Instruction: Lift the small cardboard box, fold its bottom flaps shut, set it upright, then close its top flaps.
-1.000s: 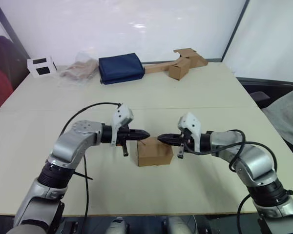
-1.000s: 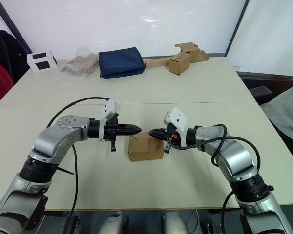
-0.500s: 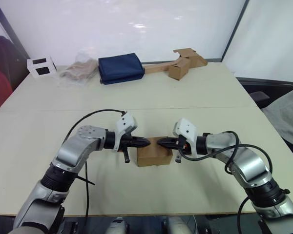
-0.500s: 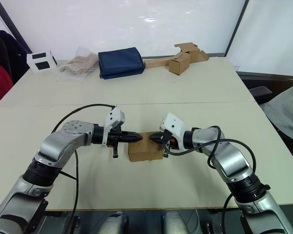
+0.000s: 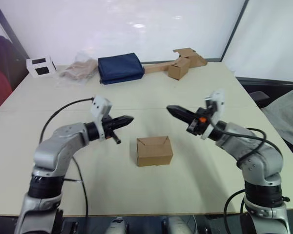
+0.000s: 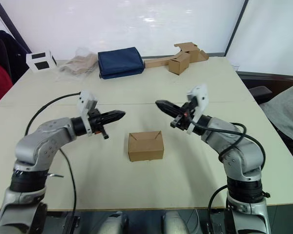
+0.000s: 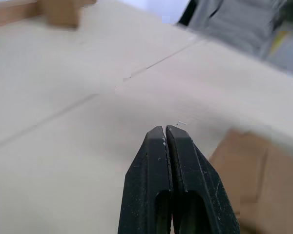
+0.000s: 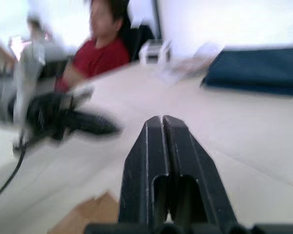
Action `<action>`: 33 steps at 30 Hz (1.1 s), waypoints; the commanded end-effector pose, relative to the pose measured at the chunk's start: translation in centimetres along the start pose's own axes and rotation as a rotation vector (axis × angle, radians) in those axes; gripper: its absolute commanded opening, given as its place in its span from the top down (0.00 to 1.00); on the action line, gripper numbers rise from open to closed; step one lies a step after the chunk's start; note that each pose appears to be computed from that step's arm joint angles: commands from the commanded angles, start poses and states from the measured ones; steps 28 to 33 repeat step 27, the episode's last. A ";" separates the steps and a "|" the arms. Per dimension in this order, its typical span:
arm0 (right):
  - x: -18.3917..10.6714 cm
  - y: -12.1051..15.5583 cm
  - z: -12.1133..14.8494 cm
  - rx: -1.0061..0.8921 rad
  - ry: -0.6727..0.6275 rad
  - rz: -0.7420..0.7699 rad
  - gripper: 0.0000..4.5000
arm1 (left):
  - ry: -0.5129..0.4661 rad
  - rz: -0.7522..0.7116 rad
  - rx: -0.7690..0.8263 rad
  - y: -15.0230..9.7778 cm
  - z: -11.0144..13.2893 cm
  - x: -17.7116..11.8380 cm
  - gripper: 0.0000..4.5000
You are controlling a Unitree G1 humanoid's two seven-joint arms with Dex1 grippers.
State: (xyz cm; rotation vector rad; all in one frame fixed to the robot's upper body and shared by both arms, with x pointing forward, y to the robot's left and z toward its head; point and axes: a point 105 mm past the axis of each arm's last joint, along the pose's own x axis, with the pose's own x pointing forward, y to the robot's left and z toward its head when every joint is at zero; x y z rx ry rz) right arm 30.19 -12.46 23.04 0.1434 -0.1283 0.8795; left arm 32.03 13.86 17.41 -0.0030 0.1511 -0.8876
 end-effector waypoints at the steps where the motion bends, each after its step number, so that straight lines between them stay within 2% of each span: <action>1: -2.9 -0.8 -0.9 -0.008 0.084 -0.083 1.00 | 0.002 0.010 -0.051 0.2 -1.1 -2.8 0.99; 3: -4.4 -1.1 -2.5 0.009 0.166 -0.111 1.00 | 0.060 0.042 -0.090 0.4 -3.0 -3.8 0.99; 4: -5.0 -0.5 -3.2 0.092 0.186 -0.064 1.00 | 0.081 0.023 -0.137 0.0 -3.8 -4.2 0.99; 6: -6.1 -0.8 -4.5 0.183 0.221 -0.071 1.00 | 0.120 0.010 -0.135 -0.6 -5.4 -4.8 0.99; 8: -7.6 -1.5 -5.8 0.160 0.302 -0.102 1.00 | 0.155 -0.008 -0.134 -1.3 -7.1 -5.6 0.99; 12: -9.2 -1.9 -6.8 0.113 0.384 -0.109 1.00 | 0.138 -0.011 -0.172 -1.7 -7.7 -6.4 0.99; 15: -10.1 -1.7 -7.7 0.062 0.463 -0.097 1.00 | 0.175 0.007 -0.183 -1.3 -9.0 -7.2 0.99; 23: -10.2 -1.6 -8.9 0.011 0.512 -0.090 1.00 | 0.140 0.000 -0.193 -0.9 -8.6 -6.8 0.99; 33: -9.9 -1.6 -8.7 0.013 0.489 -0.090 1.00 | 0.139 -0.016 -0.199 -1.1 -8.7 -6.7 0.99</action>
